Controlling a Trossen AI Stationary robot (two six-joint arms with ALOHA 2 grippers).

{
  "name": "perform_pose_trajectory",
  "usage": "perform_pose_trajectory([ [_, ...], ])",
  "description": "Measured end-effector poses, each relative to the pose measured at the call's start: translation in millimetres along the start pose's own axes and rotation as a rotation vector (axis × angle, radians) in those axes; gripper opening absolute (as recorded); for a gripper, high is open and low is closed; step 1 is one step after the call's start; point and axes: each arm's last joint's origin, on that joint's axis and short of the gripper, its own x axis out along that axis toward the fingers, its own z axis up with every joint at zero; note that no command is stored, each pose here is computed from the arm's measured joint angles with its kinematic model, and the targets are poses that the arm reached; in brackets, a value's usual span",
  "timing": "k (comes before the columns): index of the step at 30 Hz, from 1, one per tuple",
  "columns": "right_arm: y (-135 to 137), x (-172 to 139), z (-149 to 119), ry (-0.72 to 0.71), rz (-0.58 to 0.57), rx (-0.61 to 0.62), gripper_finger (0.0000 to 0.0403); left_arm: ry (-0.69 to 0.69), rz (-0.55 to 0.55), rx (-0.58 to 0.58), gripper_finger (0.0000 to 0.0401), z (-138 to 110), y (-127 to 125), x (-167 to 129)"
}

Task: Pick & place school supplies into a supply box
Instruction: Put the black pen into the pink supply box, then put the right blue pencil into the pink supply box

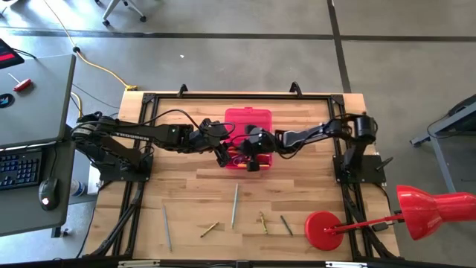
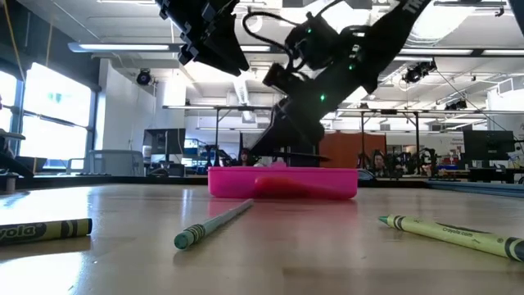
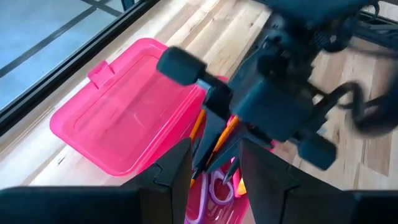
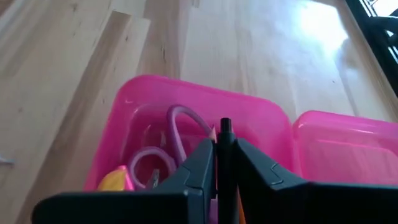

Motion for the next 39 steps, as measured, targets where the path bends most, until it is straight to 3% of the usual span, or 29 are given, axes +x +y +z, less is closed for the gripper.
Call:
perform_pose_trajectory([
  [8,0,8,-7,0.032,-0.052,-0.080,0.0066,0.005,0.002,0.002,0.0166,0,0,0],
  [14,2,5,1,-0.029,-0.024,-0.051,0.0081,0.006,0.003,0.003,0.0166,-1,0,0],
  [17,15,2,8,-0.097,0.131,-0.046,0.0084,0.007,0.003,0.003,0.0166,-1,0,0],
  [22,59,-5,17,-0.179,0.493,-0.111,0.0081,0.010,-0.007,0.003,0.0166,-1,0,0],
  [25,86,-10,23,-0.240,0.635,-0.187,0.0079,0.019,-0.055,-0.002,0.0166,0,-2,0],
  [28,113,-11,29,-0.334,0.635,-0.295,0.0079,0.006,-0.085,-0.011,0.0166,2,-3,0],
  [32,140,-3,26,-0.425,0.667,-0.341,0.0079,-0.018,-0.101,-0.020,0.0166,4,-5,0],
  [39,154,37,13,-0.359,0.761,-0.289,0.0078,-0.011,-0.182,-0.007,0.0166,5,-7,-1],
])
